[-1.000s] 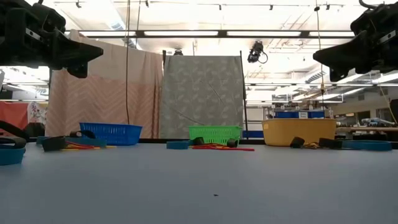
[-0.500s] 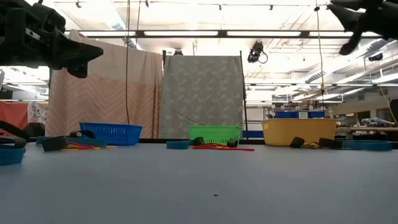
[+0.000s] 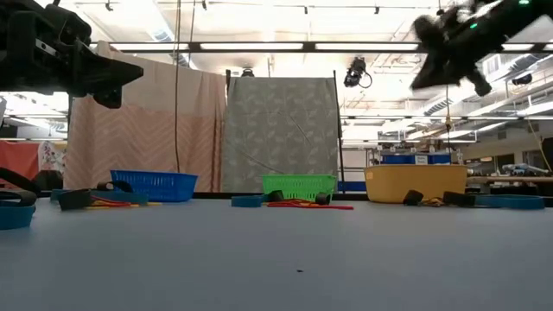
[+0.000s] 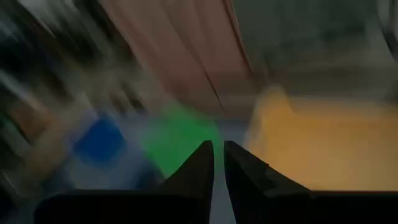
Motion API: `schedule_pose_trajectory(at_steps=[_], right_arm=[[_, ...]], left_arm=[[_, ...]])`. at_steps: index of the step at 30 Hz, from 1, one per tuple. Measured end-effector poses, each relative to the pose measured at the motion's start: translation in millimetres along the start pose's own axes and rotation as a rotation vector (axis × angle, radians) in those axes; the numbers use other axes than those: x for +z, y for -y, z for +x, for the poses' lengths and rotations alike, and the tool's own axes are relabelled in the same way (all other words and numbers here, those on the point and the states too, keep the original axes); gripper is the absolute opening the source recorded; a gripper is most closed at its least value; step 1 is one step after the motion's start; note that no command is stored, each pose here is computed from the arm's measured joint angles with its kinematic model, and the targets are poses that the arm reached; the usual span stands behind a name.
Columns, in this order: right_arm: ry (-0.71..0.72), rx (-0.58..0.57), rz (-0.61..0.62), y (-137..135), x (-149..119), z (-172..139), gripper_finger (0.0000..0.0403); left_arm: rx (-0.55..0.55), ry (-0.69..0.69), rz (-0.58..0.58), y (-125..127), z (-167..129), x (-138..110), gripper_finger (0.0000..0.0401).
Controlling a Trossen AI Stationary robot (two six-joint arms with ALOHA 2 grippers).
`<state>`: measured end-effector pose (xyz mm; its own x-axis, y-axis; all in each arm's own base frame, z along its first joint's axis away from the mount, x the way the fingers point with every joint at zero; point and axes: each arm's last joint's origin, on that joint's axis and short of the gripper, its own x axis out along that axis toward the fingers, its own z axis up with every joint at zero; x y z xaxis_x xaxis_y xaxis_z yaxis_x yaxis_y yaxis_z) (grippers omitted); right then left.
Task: Sort rubber bands into baskets
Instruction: Put the black rubber band into the yellow bin
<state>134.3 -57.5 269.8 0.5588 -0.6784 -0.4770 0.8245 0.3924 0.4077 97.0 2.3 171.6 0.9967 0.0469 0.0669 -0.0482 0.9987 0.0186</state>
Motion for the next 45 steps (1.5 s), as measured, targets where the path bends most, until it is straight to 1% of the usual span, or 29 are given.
schedule_pose_trajectory(at_steps=[2, 4, 5, 7, 8, 11, 14, 16, 19, 22, 25, 29, 33, 42, 45], right_arm=[[-0.235, -0.046, -0.106, -5.2, 3.1, 13.2, 0.0052], [-0.429, -0.012, -0.145, -13.1, 4.1, 25.9, 0.0052], [-0.506, 0.022, -0.17, -16.9, 3.9, 31.5, 0.0052], [-0.582, 0.039, -0.225, -21.5, 1.4, 44.7, 0.0052], [-0.612, 0.022, -0.21, -22.3, -0.7, 52.0, 0.0052], [-0.665, -0.127, -0.028, -15.4, -3.0, 68.8, 0.0054], [-0.752, -0.212, 0.013, -5.3, -6.9, 74.8, 0.0067], [-0.786, -0.239, 0.017, -0.4, -7.1, 75.0, 0.0084], [-0.792, -0.26, 0.024, 4.8, -8.0, 76.0, 0.0123], [-0.83, -0.297, 0.03, 13.6, -17.0, 78.3, 0.0168], [-0.853, -0.366, 0.04, 24.7, -29.1, 86.7, 0.021], [-0.809, -0.418, -0.017, 32.1, -33.1, 98.2, 0.0248], [-0.827, -0.415, -0.039, 36.5, -33.9, 106.8, 0.0253], [-0.932, -0.409, -0.101, 42.4, -43.3, 118.9, 0.0213], [-0.947, -0.43, -0.112, 43.9, -46.2, 121.6, 0.0203]], left_arm=[[0.0, 0.0, 0.0, 0.0, 0.0, 0.0, 0.0008], [0.0, 0.0, 0.0, 0.0, 0.0, 0.1, 0.0008], [0.0, 0.0, 0.0, 0.0, 0.0, 0.1, 0.0008], [0.0, 0.0, 0.0, 0.0, 0.0, 0.1, 0.0008], [0.0, 0.0, 0.0, 0.0, 0.0, 0.1, 0.0008], [0.0, 0.0, 0.0, 0.0, 0.0, 0.1, 0.0008], [0.0, 0.0, 0.0, 0.0, 0.0, 0.0, 0.0008], [0.0, 0.0, 0.0, 0.0, 0.0, 0.1, 0.0008], [0.0, 0.0, 0.0, 0.0, 0.0, 0.1, 0.0008], [0.0, 0.0, 0.0, 0.0, 0.0, 0.1, 0.0008], [0.0, 0.0, 0.0, 0.0, 0.0, 0.1, 0.0008], [0.0, 0.0, 0.0, 0.0, 0.0, 0.1, 0.0008], [0.0, 0.0, 0.0, 0.0, 0.0, 0.0, 0.0008], [0.0, 0.0, 0.0, 0.0, 0.0, 0.1, 0.0008], [0.0, 0.0, 0.0, 0.0, 0.0, 0.1, 0.0008]])
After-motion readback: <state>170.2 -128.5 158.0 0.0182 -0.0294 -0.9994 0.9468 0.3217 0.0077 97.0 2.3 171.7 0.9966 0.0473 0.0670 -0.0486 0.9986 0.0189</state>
